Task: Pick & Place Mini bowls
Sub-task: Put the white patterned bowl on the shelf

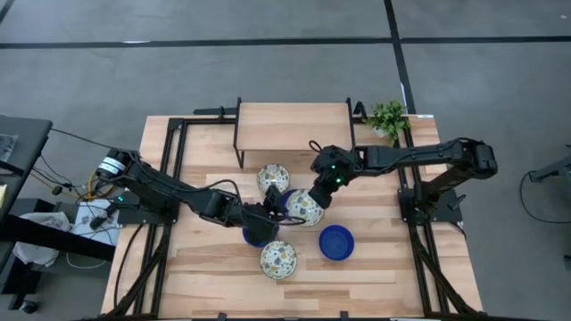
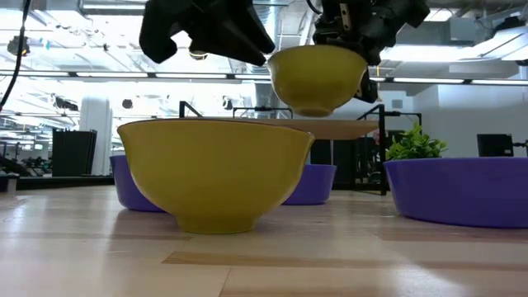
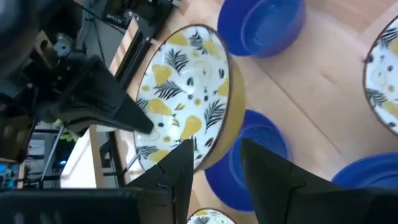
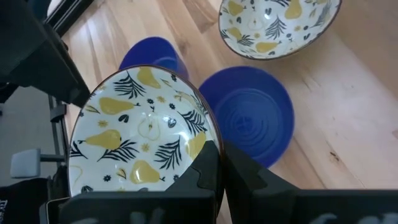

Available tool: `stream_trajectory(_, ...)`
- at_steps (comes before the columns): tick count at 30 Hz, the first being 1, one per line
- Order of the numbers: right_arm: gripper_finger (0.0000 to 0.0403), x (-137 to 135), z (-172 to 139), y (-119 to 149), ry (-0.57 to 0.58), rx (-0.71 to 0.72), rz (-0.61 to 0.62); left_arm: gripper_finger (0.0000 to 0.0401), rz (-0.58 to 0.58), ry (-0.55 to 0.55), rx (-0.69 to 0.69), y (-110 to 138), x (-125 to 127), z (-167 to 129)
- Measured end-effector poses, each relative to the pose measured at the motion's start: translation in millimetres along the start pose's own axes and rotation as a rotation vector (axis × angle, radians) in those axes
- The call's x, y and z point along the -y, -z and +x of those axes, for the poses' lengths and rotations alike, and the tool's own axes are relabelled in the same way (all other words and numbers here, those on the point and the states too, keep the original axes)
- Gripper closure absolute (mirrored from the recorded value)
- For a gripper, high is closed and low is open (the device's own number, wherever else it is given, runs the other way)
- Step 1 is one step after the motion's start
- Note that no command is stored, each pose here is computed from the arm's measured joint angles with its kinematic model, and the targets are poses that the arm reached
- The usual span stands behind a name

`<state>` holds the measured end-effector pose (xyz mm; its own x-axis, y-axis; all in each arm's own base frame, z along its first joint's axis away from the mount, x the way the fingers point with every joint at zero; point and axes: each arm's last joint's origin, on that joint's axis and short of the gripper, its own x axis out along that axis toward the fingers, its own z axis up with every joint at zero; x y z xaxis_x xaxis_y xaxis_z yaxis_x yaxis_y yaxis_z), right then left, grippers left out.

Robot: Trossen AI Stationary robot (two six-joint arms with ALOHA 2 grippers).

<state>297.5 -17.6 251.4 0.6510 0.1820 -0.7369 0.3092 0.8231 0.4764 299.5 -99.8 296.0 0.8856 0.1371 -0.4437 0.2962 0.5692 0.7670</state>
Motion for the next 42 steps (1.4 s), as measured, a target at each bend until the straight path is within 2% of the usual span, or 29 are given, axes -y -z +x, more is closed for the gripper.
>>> stream_trajectory(5, 0.0402, -4.3, 0.7, -1.0, -0.022, 0.021, -0.016, 0.027, -0.015, 0.052, 0.05, 0.7, -0.7, 1.5)
stream_trajectory(16, 0.04, -11.0, 2.1, 1.9, -0.04, 0.018, -0.035, 0.027, -0.037, 0.044, 0.029, 10.5, -9.5, 8.5)
stream_trajectory(22, 0.0399, -11.3, 2.2, 2.1, -0.046, 0.015, -0.037, 0.027, -0.048, 0.129, 0.112, 14.6, -13.4, 11.9)
stream_trajectory(33, 0.0399, -11.3, 2.2, 2.0, -0.046, 0.016, -0.036, 0.0271, -0.063, 0.165, 0.138, 22.2, -19.6, 15.8)
stream_trajectory(42, 0.0399, -11.5, 2.2, 1.7, -0.05, 0.018, -0.031, 0.0326, -0.069, 0.2, 0.176, 24.2, -21.5, 17.2)
